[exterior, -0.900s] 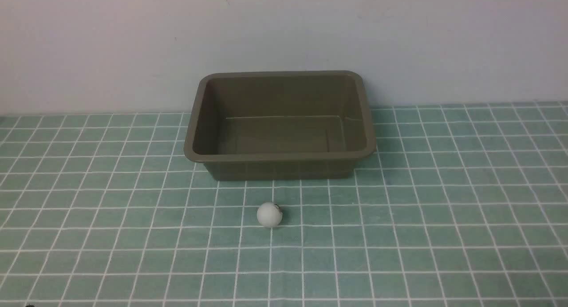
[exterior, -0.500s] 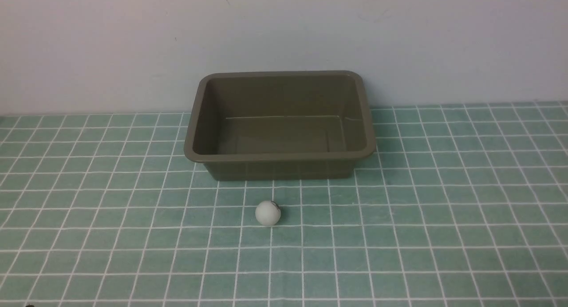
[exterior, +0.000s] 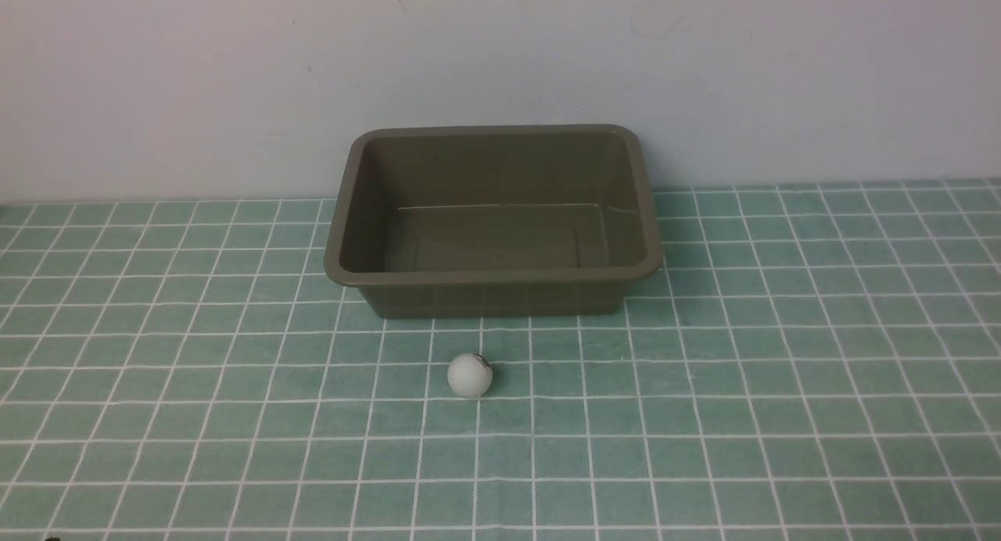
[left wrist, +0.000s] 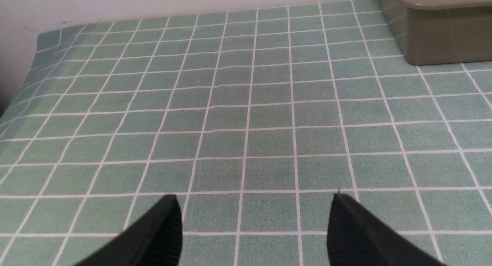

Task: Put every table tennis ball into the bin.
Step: Use the right arm to clamp the table tennis ball closest to it

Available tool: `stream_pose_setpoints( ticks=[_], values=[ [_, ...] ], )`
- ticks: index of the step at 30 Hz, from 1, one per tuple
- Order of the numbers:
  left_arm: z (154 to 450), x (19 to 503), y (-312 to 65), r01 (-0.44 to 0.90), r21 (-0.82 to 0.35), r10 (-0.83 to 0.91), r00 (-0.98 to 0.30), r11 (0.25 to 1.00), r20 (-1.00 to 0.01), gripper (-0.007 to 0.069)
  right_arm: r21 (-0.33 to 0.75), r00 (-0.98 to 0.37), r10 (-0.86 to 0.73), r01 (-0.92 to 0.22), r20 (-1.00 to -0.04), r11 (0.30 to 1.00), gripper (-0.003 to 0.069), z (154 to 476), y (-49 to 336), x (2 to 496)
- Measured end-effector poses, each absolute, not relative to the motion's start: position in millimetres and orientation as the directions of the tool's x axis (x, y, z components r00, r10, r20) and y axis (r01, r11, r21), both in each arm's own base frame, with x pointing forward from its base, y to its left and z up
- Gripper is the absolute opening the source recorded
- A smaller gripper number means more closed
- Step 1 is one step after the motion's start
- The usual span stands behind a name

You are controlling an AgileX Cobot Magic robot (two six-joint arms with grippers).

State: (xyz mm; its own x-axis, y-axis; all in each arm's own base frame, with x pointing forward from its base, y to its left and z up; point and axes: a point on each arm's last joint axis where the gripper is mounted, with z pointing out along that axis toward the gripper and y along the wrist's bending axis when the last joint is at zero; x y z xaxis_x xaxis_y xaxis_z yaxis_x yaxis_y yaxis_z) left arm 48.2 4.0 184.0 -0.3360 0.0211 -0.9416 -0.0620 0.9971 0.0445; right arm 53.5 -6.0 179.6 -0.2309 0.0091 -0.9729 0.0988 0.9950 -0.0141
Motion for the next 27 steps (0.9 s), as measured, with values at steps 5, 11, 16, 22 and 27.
stream_pose_setpoints(
  ticks=[5, 11, 16, 22, 27],
  values=[
    [184.0, 48.2, 4.0, -0.062, 0.045, 0.021, -0.336, 0.997, -0.942, 0.0459, -0.014, -0.231, 0.009, 0.099, -0.973, 0.995, 0.0282, 179.6, -6.0, 53.5],
    [184.0, 48.2, 4.0, -0.062, 0.045, 0.021, -0.336, 0.997, -0.942, 0.0459, -0.014, -0.227, 0.009, 0.099, -0.974, 0.995, 0.0282, 180.0, -6.0, 53.6],
    [184.0, 48.2, 4.0, -0.062, 0.045, 0.021, -0.336, 0.997, -0.942, 0.0459, 0.016, -0.204, 0.035, 0.096, -0.978, 0.995, 0.0282, 181.0, -5.3, 54.2],
    [184.0, 48.2, 4.0, -0.062, 0.045, 0.021, -0.336, 0.997, -0.942, 0.0459, 0.049, -0.171, 0.064, 0.094, -0.983, 0.994, 0.0282, 210.7, -4.1, 48.8],
    [184.0, 48.2, 4.0, -0.062, 0.045, 0.021, -0.336, 0.997, -0.942, 0.0459, 0.074, -0.134, 0.087, 0.095, -0.987, 0.993, 0.0282, 257.6, -3.2, 40.0]
  ],
)
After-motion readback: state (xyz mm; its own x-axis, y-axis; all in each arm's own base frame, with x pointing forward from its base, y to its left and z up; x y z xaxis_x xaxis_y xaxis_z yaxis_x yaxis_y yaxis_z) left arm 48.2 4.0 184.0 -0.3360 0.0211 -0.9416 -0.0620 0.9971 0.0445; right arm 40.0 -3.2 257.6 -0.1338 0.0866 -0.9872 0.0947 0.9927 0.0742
